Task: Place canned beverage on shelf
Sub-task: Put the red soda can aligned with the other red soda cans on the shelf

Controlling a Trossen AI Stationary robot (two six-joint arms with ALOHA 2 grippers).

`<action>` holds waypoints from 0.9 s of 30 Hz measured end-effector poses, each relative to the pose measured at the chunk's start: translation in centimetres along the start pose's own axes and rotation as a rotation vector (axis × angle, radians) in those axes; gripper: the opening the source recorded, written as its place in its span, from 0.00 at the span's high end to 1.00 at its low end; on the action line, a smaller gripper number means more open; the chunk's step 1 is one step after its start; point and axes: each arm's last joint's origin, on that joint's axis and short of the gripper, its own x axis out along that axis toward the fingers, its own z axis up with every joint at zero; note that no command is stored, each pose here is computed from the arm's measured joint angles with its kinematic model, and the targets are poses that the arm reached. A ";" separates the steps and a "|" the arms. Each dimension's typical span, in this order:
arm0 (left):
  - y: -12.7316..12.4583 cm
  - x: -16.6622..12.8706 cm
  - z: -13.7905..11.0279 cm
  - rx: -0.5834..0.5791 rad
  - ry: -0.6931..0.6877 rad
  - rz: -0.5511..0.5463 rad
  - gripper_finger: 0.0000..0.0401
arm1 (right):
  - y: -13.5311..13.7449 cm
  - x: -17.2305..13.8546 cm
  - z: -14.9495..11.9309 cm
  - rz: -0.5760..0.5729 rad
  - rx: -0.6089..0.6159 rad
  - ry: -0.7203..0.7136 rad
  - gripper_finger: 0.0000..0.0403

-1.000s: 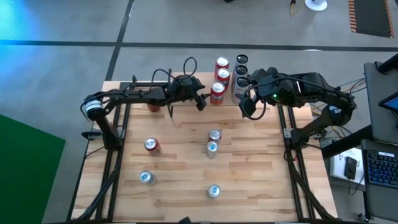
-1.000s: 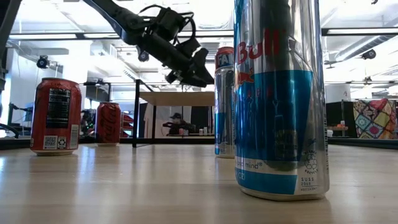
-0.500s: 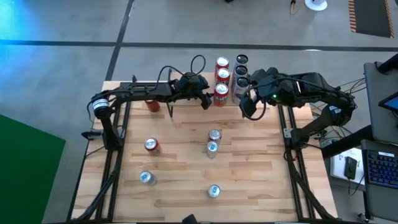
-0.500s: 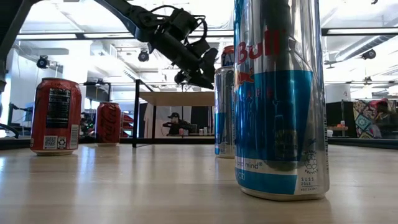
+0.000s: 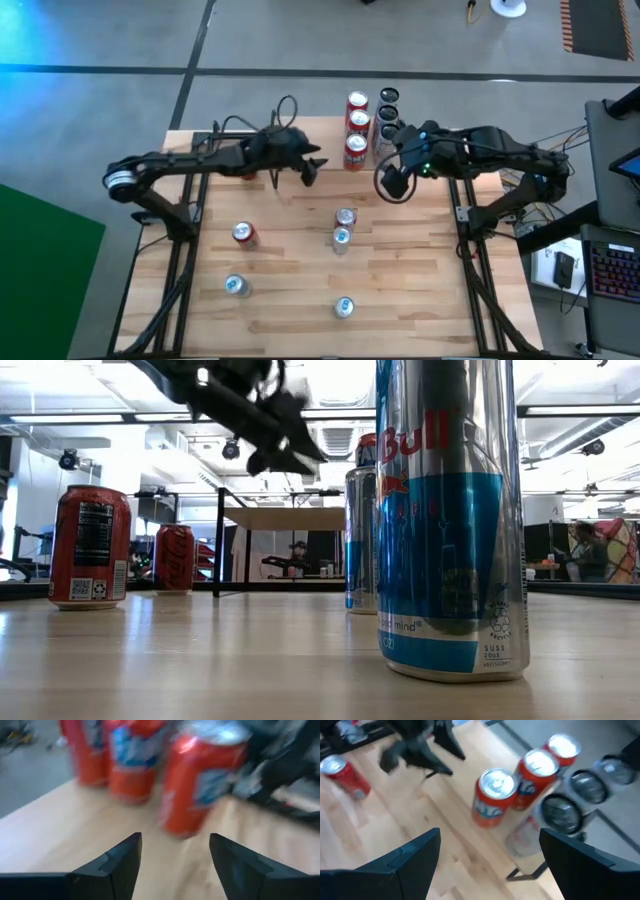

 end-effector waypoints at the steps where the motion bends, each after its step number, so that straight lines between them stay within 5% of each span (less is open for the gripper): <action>1: -0.7 -0.1 -0.2 -0.001 -0.033 -0.022 0.46 | 0.1 0.2 -0.2 0.013 0.000 0.002 0.19; 9: -4.5 1.8 -2.6 0.065 -0.131 0.230 0.48 | 0.2 1.0 -0.9 0.055 0.046 -0.051 0.19; 27: -4.9 8.0 -3.1 0.044 -0.034 0.233 0.48 | -0.5 -0.1 -1.1 0.088 0.084 -0.073 0.19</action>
